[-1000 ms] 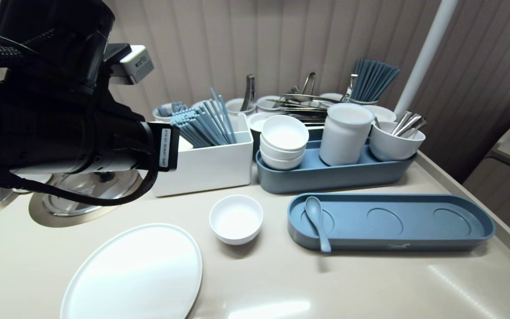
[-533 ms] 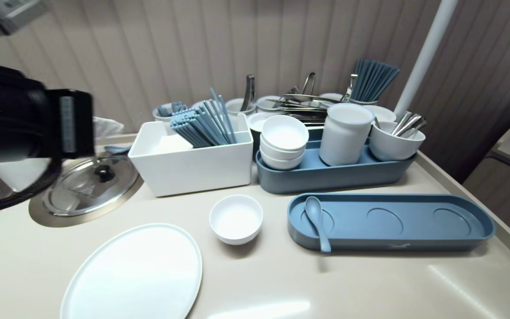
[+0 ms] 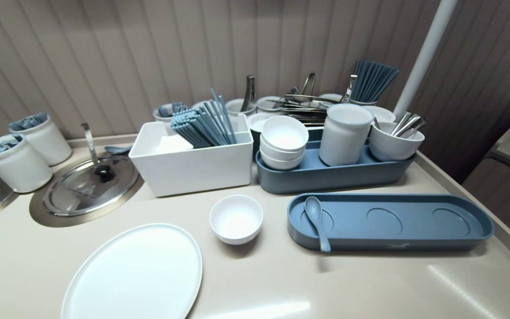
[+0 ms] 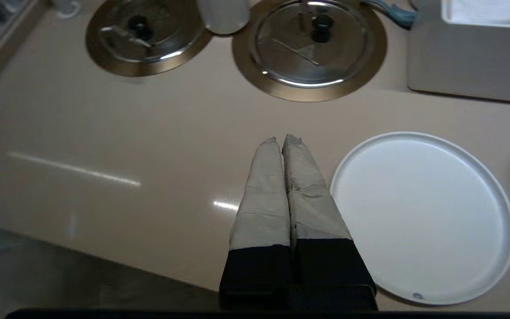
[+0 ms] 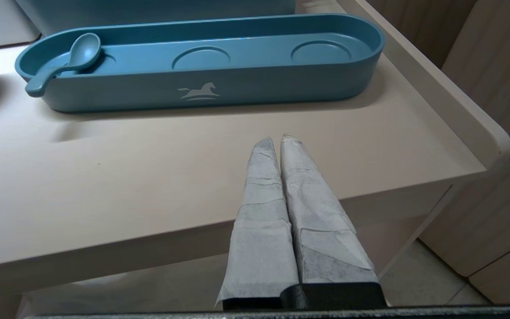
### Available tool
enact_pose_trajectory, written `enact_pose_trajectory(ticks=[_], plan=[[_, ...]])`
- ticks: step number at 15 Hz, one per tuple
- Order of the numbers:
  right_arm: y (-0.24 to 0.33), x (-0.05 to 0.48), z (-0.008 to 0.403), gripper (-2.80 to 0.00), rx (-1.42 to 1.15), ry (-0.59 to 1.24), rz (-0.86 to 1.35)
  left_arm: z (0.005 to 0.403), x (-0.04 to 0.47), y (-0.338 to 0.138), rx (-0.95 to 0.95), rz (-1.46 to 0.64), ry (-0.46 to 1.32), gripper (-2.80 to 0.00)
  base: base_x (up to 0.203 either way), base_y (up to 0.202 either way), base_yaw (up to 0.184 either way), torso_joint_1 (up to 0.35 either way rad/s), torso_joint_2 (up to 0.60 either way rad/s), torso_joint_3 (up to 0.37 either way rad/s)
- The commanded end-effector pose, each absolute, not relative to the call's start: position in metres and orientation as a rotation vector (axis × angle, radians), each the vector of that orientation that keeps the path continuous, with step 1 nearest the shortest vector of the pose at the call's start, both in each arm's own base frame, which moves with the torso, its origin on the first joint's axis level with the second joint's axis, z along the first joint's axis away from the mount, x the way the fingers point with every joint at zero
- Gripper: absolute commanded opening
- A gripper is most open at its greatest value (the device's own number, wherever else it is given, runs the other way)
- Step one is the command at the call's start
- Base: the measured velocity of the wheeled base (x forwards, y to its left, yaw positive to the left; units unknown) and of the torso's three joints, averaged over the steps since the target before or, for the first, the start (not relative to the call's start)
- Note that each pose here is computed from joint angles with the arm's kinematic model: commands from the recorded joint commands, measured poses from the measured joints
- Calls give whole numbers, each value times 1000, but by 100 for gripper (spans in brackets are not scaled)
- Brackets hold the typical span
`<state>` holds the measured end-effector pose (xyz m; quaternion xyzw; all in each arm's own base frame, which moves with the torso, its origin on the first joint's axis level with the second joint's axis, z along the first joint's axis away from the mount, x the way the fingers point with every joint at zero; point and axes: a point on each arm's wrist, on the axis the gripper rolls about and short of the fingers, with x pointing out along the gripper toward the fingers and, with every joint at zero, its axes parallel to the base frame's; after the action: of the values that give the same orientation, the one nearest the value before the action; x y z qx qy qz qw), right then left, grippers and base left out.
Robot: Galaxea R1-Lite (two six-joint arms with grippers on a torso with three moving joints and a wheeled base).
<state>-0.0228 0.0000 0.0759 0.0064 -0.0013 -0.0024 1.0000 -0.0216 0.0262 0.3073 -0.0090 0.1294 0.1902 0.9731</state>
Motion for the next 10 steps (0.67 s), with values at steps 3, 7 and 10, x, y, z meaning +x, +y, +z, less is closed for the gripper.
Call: enact_pose_trajectory(ticks=[3, 7, 10], plan=[[0, -23, 76, -280, 12, -4, -5, 257, -87, 31, -80, 655, 160, -280, 0, 0, 0, 0, 0, 0], [0, -23, 76, -280, 12, -3, -5, 197, -90, 17, 7, 740, 173, -280, 0, 0, 0, 0, 0, 0], [0, -23, 76, -280, 12, -5, -5, 128, -61, 11, 117, 442, 202, -280, 0, 0, 0, 0, 0, 0]])
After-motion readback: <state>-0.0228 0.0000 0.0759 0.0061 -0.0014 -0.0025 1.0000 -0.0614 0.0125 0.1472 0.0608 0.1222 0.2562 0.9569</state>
